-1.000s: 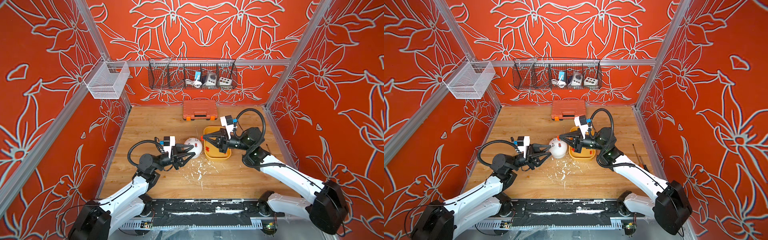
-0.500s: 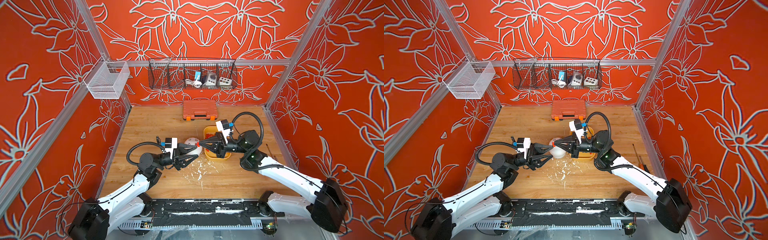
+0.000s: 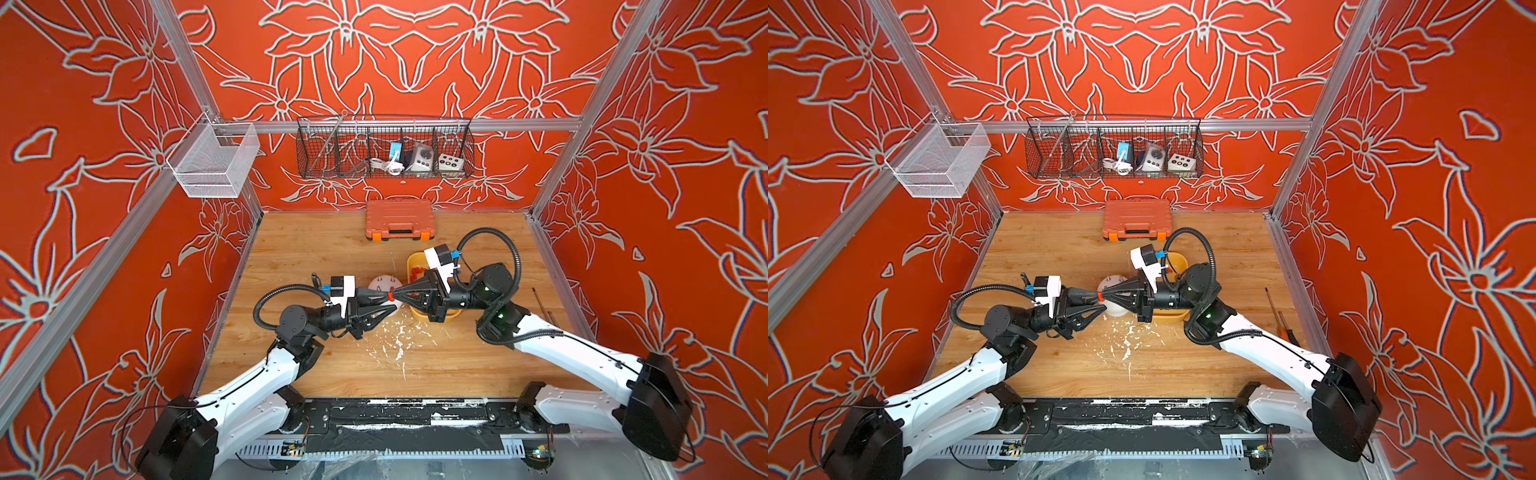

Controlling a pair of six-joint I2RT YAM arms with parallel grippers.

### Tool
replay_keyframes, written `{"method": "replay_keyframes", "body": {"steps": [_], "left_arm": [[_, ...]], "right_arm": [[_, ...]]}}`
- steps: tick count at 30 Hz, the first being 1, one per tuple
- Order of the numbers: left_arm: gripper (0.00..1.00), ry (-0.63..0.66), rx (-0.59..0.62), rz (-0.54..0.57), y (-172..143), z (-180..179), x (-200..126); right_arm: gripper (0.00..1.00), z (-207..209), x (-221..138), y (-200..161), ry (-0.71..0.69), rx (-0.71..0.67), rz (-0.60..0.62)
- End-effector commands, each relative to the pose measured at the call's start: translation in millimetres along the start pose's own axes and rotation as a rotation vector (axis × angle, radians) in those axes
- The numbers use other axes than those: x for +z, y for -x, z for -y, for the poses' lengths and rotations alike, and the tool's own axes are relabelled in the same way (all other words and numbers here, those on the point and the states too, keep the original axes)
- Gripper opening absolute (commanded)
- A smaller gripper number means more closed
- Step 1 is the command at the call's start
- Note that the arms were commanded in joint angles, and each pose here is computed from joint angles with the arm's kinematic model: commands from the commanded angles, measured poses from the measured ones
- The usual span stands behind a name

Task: Cover the protruding screws with screw protection sleeves
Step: Pick up the screw protection sleeve from the storage box.

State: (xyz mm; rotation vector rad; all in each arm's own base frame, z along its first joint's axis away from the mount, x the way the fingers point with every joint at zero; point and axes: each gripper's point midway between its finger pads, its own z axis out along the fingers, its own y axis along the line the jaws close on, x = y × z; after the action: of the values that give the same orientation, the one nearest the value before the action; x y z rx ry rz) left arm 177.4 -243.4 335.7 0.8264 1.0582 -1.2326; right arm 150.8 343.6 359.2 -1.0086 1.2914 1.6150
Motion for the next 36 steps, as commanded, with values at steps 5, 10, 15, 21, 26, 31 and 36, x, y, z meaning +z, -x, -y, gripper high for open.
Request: {"method": "replay_keyframes", "body": {"steps": [5,10,15,21,26,31,36], "left_arm": [[0.12,-0.005,0.05,0.022,10.6,3.8,1.5],[0.0,-0.002,0.058,0.011,10.9,4.2,1.9],[0.0,0.004,0.062,-0.013,3.9,4.6,0.0],[0.0,0.015,0.065,-0.131,-21.7,9.1,-6.1],[0.0,0.035,0.069,-0.254,-58.4,18.1,-19.6],[0.0,0.035,0.063,-0.389,-102.1,27.1,-30.7],[0.0,0.017,0.053,-0.487,-133.7,31.4,-38.4]], "right_arm": [[0.0,-5.2,0.6,0.3,0.009,-0.035,-0.005],[0.0,-3.4,-0.3,-2.0,0.0,-0.03,-0.006],[0.0,-4.9,-1.1,-0.9,-0.009,-0.045,-0.018],[0.63,-18.2,-19.5,8.4,-0.082,-0.18,-0.05],[0.7,-14.5,-48.8,-13.2,-0.239,-0.377,-0.275],[0.59,-4.0,-62.6,-54.8,-0.246,-0.365,-0.544],[0.58,-11.0,-77.0,-82.7,-0.213,-0.385,-0.668]]}}
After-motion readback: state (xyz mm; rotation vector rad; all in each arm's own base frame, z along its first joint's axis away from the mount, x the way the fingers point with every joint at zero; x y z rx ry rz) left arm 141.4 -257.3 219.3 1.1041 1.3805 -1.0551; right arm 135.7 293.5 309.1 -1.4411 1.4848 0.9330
